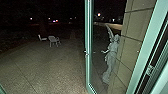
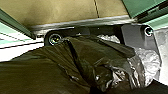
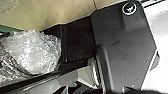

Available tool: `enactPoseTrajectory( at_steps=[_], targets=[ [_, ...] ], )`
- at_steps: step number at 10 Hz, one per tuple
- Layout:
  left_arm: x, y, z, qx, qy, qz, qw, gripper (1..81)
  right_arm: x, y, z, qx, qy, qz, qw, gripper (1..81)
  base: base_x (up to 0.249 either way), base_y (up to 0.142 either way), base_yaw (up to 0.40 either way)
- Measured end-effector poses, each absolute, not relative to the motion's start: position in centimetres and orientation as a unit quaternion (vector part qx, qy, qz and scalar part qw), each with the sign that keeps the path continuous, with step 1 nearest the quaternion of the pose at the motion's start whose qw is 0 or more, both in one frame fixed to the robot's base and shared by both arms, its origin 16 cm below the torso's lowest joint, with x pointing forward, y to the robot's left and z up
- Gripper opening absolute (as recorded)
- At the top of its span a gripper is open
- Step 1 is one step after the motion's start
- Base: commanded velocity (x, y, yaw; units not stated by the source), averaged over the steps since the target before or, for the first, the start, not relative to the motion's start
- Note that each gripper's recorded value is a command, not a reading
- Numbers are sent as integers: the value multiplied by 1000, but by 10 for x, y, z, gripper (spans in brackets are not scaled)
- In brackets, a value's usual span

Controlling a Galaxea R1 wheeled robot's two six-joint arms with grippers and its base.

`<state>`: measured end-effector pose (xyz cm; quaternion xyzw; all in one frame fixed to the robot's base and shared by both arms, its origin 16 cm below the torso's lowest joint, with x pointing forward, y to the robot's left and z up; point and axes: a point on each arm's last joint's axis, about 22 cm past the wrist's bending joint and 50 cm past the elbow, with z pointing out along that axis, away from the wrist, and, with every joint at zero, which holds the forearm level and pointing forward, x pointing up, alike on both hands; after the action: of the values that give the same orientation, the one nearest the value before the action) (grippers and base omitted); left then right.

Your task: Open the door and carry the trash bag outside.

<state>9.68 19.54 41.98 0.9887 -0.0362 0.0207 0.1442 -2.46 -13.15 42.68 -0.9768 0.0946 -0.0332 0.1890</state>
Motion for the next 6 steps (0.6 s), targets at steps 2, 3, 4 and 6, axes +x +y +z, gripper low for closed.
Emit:
enactPoseTrajectory(
  at_steps=[2,3,4,6],
  targets=[
    [92,197,420,989,-36,18,143,10,-29,-128,427,-976,95,-31,191,811,92,0,0],
    [96,196,420,989,-36,19,145,10,-28,-131,427,-977,94,-31,189,811,92,0,0],
    [96,201,420,989,-36,21,141,10,-28,-124,428,-976,97,-31,193,811,92,0,0],
    [92,207,419,990,-35,19,137,10,-28,-128,427,-976,95,-32,191,811,92,0,0]
  ],
)
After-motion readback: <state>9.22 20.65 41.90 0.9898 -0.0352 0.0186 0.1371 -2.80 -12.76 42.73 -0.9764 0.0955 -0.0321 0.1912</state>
